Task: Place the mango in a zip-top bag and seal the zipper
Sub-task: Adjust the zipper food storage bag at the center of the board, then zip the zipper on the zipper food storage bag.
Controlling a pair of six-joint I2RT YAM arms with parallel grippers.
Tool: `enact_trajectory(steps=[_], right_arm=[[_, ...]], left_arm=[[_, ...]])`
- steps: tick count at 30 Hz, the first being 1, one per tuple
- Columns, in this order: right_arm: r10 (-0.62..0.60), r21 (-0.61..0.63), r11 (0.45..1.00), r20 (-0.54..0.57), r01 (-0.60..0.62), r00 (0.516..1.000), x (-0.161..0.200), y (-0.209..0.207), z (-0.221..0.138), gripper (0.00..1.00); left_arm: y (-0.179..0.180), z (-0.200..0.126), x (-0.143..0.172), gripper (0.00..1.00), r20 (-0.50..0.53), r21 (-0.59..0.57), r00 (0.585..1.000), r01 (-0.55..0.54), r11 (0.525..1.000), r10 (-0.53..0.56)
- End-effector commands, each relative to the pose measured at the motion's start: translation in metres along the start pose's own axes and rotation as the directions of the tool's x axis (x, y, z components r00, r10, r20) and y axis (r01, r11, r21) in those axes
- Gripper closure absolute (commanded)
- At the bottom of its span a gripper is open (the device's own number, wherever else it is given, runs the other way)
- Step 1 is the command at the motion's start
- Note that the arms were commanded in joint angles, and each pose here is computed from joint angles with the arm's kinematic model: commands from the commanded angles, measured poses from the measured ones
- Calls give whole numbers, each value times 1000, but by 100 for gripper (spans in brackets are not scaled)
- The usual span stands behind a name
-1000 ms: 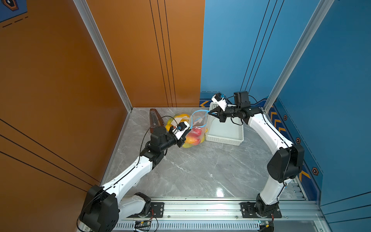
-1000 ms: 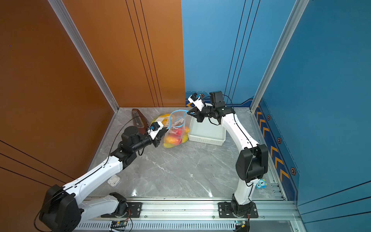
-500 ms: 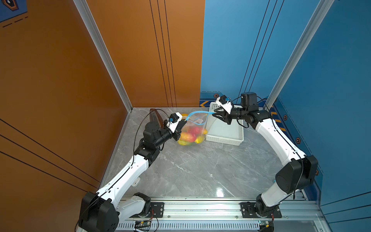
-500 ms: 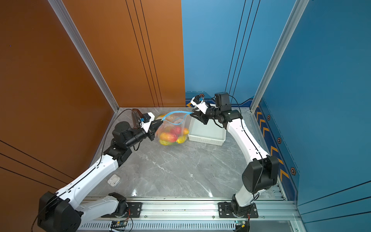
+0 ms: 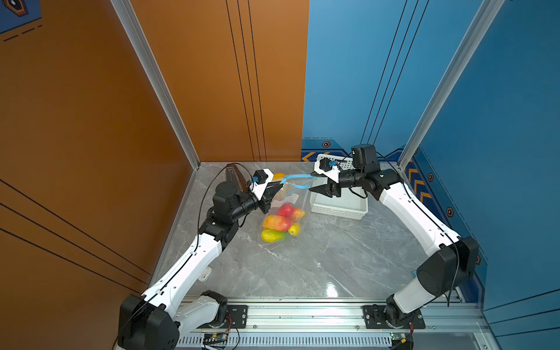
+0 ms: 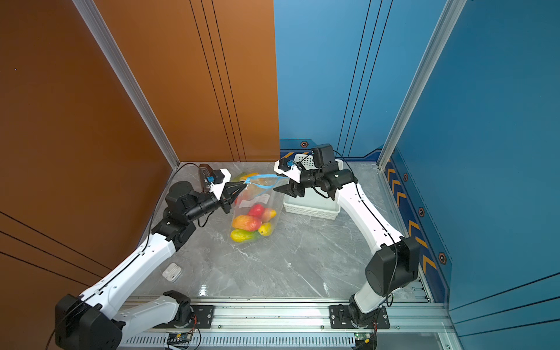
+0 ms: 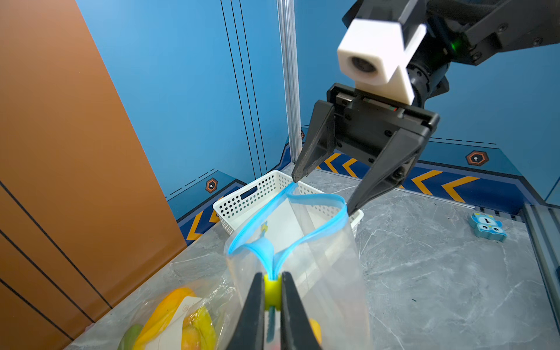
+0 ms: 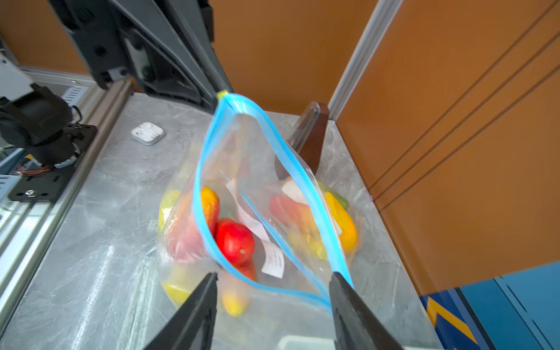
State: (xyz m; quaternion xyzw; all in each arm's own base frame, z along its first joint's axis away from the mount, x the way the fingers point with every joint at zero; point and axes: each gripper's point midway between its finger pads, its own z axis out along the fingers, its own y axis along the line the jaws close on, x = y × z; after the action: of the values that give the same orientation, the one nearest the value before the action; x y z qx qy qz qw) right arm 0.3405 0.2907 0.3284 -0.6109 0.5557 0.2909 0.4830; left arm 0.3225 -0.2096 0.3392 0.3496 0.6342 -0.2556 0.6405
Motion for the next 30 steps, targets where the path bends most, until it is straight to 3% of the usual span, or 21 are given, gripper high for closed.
enact_trajectory(steps=[1, 6, 9, 13, 19, 24, 27, 30], right_arm=[[-91, -100, 990, 102, 101, 991, -42, 31, -2, 31], [-87, -154, 984, 10, 87, 996, -29, 33, 41, 29], [-67, -170, 983, -19, 63, 998, -23, 24, 60, 37], [-50, -120, 992, -110, 37, 993, 0, 4, 82, 48], [2, -90, 996, -145, -15, 989, 12, -12, 95, 69], [3, -99, 995, -126, -15, 992, 8, -11, 93, 69], [-7, -100, 995, -103, -4, 995, -2, -10, 90, 69], [-15, -96, 995, -81, 7, 997, -12, -10, 85, 69]], left_arm=[[-8, -10, 10, 100, -38, 32, 999, -22, 999, 23], [-7, -16, 14, 100, -57, 28, 998, -23, 999, 25], [-2, -19, 13, 86, -56, 5, 998, 0, 1000, 0], [7, -20, 22, 50, -75, -43, 997, 29, 999, -32], [30, -32, 35, 33, -48, -172, 994, 89, 981, -99], [49, -43, 26, 39, 35, -241, 991, 134, 961, -130], [52, -41, 15, 44, 59, -219, 988, 151, 964, -142], [53, -36, 3, 41, 70, -173, 987, 154, 973, -144]])
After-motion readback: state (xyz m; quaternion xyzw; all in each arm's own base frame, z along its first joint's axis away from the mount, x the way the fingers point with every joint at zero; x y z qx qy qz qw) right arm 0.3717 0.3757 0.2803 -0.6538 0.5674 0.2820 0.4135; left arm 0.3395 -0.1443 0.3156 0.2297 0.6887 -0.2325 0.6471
